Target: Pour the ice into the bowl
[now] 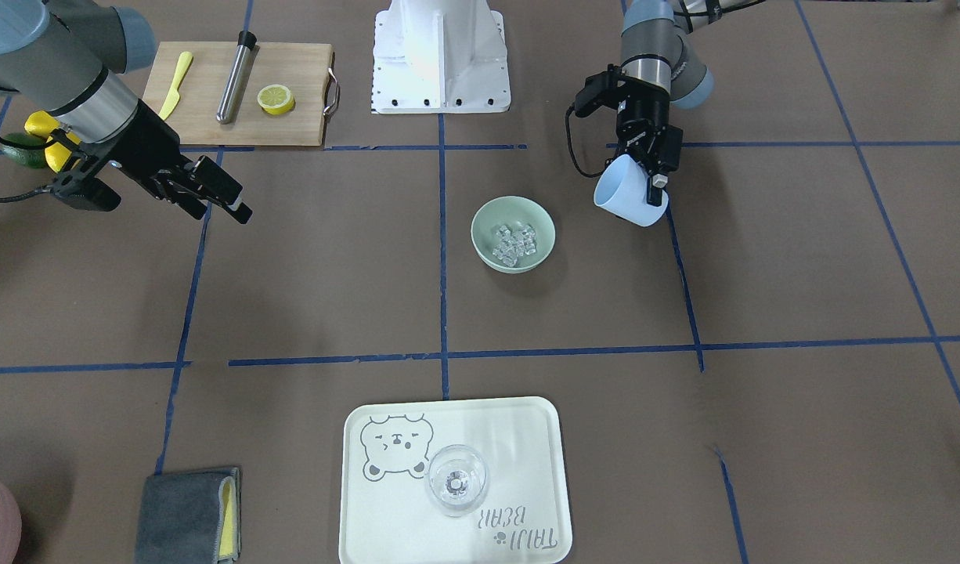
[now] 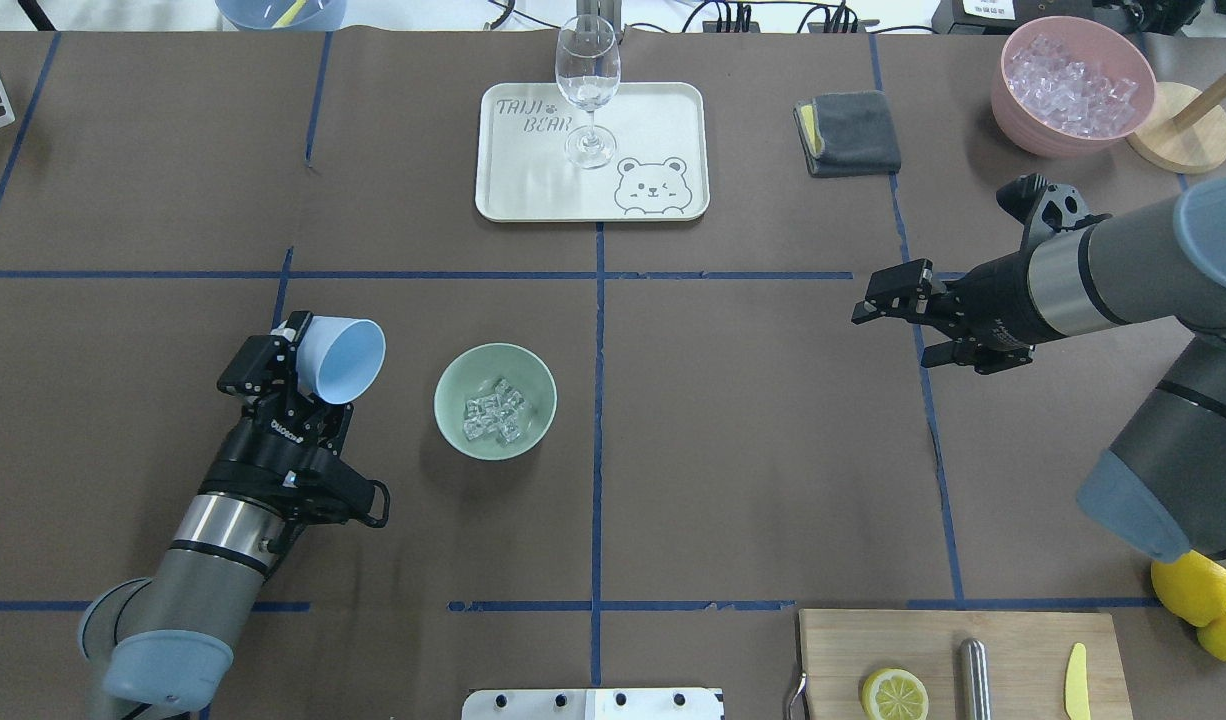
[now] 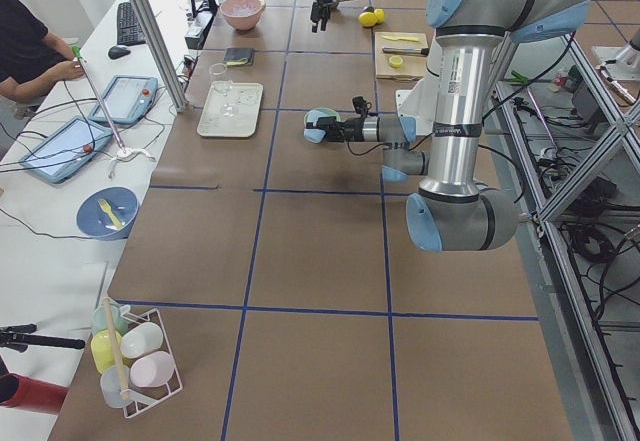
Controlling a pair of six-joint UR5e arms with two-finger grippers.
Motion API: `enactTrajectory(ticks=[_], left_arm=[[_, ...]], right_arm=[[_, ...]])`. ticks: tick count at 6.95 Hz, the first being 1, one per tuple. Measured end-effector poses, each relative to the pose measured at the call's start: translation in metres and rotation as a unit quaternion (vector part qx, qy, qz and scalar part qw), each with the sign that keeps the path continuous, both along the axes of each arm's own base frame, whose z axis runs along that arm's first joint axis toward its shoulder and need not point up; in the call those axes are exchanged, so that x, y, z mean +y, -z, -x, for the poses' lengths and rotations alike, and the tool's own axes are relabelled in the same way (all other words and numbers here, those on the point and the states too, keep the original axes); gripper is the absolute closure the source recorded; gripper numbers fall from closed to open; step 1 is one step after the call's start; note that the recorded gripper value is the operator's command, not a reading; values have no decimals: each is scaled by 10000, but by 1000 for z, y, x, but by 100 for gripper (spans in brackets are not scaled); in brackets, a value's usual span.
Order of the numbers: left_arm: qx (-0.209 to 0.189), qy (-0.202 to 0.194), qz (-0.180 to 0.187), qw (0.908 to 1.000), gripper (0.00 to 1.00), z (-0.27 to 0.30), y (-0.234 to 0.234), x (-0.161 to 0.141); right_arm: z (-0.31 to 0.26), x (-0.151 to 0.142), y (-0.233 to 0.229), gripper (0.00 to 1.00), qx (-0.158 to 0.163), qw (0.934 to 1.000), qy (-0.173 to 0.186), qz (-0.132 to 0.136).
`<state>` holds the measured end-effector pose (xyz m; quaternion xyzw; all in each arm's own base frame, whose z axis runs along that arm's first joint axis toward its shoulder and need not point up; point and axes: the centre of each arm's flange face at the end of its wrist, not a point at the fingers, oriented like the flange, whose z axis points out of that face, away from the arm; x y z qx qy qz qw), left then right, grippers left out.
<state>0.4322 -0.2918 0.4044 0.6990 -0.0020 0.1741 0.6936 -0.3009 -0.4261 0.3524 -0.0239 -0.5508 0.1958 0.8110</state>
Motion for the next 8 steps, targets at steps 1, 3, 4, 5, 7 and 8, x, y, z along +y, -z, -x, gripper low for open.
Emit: enactTrajectory(ticks=[1, 3, 4, 5, 7, 8], left_arm=[[990, 27, 262, 9947, 100, 15, -20, 2], [2470, 66, 720, 9663, 100, 38, -52, 6], [2977, 111, 920, 9501, 100, 51, -70, 7], [3361, 158, 1073, 9356, 99, 62, -84, 9], [3803, 251, 1284, 9156, 100, 78, -110, 11], [4114, 304, 1405, 9001, 100, 85, -122, 12]], right_arm=[[-3, -1, 2, 0, -12, 10000, -28, -19], [-6, -3, 5, 0, -37, 10000, -58, -53], [-8, -1, 9, 0, -66, 9999, -59, -84], [-9, 0, 13, 0, -99, 9999, -56, -119], [-12, 2, 18, 0, -134, 9998, -61, -156], [-13, 2, 19, 0, -137, 9998, -69, -160]])
